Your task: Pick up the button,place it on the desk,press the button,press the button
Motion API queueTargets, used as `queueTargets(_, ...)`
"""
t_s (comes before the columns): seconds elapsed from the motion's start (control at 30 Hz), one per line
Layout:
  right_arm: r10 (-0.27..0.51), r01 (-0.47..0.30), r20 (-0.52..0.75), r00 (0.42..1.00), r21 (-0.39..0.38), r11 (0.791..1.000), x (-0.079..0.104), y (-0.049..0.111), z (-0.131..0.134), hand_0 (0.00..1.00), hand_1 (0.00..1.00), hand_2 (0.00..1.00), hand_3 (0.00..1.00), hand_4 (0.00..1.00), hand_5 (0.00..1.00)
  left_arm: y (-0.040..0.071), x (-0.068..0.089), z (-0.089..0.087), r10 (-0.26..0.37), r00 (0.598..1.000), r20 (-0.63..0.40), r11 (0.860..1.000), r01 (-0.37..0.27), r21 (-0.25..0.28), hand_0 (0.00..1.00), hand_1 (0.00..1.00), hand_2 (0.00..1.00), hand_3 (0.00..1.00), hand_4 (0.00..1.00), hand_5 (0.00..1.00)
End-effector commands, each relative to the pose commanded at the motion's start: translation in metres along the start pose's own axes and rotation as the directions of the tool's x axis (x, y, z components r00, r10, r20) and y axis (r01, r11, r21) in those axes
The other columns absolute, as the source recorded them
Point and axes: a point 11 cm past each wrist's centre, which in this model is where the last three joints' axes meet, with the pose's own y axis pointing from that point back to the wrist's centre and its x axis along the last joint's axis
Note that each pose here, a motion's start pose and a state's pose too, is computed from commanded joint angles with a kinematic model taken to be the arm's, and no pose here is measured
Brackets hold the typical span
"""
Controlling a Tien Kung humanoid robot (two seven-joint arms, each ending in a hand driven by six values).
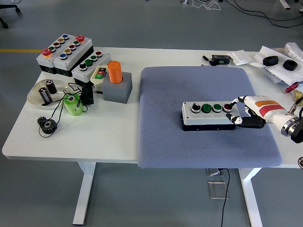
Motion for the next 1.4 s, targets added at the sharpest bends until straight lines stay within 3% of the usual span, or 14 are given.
queueTargets(0.2, 0.039, -0.038, -0.006, 0.999, 0.052, 0.998, 0.011, -0.001, -0.021, 0.107, 0.002, 0.036, 0.680, 0.651, 0.820, 0.000, 0.000, 0.000, 0.001, 1.000, -0.001, 1.000, -0.001, 0.000, 0.645, 0.700, 0.702, 0.506, 0.316, 0.998)
queueTargets(0.4, 0.007, -0.005, -0.023, 1.000, 0.073, 0.997, -0.001, -0.008, -0.032, 0.108, 0.002, 0.036, 0.680, 0.650, 0.819, 0.000, 0.000, 0.000, 0.001, 1.000, -0.003, 1.000, -0.001, -0.001, 0.645, 0.700, 0.704, 0.505, 0.316, 0.998)
queueTargets(1.1, -0.080, 0.081, -0.034, 0.996, 0.030, 0.996, -0.026, -0.009, -0.020, 0.106, 0.002, 0.036, 0.677, 0.641, 0.816, 0.000, 0.000, 0.001, -0.001, 1.000, -0.003, 1.000, 0.001, -0.002, 0.644, 0.700, 0.703, 0.504, 0.317, 0.998)
queueTargets(1.27, -0.003, 0.003, 0.011, 1.000, 0.038, 0.999, 0.004, -0.007, -0.021, 0.105, 0.002, 0.036, 0.677, 0.640, 0.816, 0.000, -0.001, 0.002, -0.002, 1.000, -0.002, 1.000, 0.002, -0.004, 0.644, 0.700, 0.703, 0.504, 0.318, 0.998)
queueTargets(1.37, 0.082, -0.088, 0.109, 0.991, 0.051, 0.995, 0.035, -0.003, -0.024, 0.105, 0.002, 0.036, 0.677, 0.640, 0.816, 0.000, -0.001, 0.002, -0.002, 1.000, -0.001, 1.000, 0.002, -0.005, 0.644, 0.700, 0.703, 0.504, 0.318, 0.998)
queueTargets(1.4, 0.143, -0.155, 0.154, 0.978, 0.064, 0.986, 0.052, 0.000, -0.026, 0.105, 0.002, 0.036, 0.677, 0.640, 0.816, 0.000, -0.001, 0.002, -0.001, 1.000, 0.000, 1.000, 0.001, -0.005, 0.644, 0.700, 0.703, 0.504, 0.318, 0.998)
